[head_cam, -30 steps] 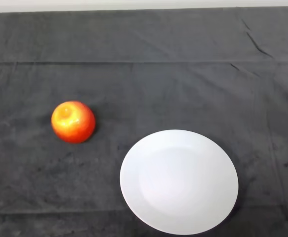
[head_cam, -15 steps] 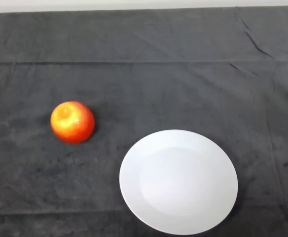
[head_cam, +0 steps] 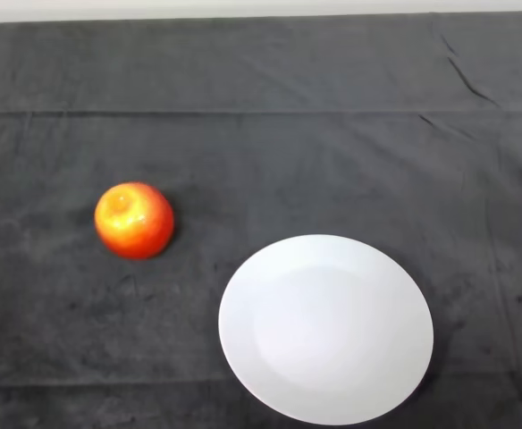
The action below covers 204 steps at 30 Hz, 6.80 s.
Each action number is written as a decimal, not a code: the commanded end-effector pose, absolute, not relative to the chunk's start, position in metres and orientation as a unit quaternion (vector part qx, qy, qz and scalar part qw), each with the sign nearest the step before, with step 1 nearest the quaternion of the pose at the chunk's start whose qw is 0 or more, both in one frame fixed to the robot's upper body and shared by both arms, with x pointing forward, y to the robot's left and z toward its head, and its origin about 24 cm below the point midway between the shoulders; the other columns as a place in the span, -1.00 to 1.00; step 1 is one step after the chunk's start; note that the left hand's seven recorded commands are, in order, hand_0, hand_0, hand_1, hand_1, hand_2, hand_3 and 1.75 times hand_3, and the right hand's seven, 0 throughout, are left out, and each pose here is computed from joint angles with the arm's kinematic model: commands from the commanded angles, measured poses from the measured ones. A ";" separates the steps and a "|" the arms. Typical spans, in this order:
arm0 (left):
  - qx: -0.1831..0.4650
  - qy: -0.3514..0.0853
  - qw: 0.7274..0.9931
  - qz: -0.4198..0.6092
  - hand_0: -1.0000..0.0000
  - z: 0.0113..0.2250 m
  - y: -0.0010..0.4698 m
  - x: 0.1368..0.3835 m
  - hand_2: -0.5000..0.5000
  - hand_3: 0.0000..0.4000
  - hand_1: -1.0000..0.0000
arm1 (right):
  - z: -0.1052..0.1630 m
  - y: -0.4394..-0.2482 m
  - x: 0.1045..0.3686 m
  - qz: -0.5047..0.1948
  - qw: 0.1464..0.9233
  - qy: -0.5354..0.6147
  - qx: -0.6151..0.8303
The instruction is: Move the apple to the plate
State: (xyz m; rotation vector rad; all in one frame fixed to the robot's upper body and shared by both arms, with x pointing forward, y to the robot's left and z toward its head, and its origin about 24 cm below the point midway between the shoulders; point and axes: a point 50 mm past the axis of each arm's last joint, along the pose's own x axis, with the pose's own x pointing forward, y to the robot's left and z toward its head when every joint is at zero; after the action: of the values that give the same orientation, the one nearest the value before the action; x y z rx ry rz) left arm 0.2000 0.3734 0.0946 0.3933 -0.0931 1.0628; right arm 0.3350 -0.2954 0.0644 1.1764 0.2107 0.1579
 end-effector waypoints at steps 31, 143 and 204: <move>0.258 -0.029 0.906 0.335 1.00 0.096 0.284 0.246 0.00 -1.00 1.00 | 0.068 -0.306 0.332 0.063 0.832 0.087 0.545; 0.370 -0.121 0.921 -0.024 -1.00 0.125 0.074 0.297 0.00 1.00 -1.00 | 0.069 -0.306 0.332 0.064 0.830 0.087 0.547; 0.327 -0.101 0.937 -0.071 1.00 0.104 0.088 0.299 0.00 -1.00 1.00 | 0.069 -0.306 0.332 0.064 0.830 0.087 0.547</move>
State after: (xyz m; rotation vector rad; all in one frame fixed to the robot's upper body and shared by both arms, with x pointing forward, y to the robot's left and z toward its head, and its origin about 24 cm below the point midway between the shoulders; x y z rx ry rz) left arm 0.3008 0.0755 0.1155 0.6578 -0.2557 -0.1697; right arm 0.3351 -0.2952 0.0643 1.1765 0.2110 0.1580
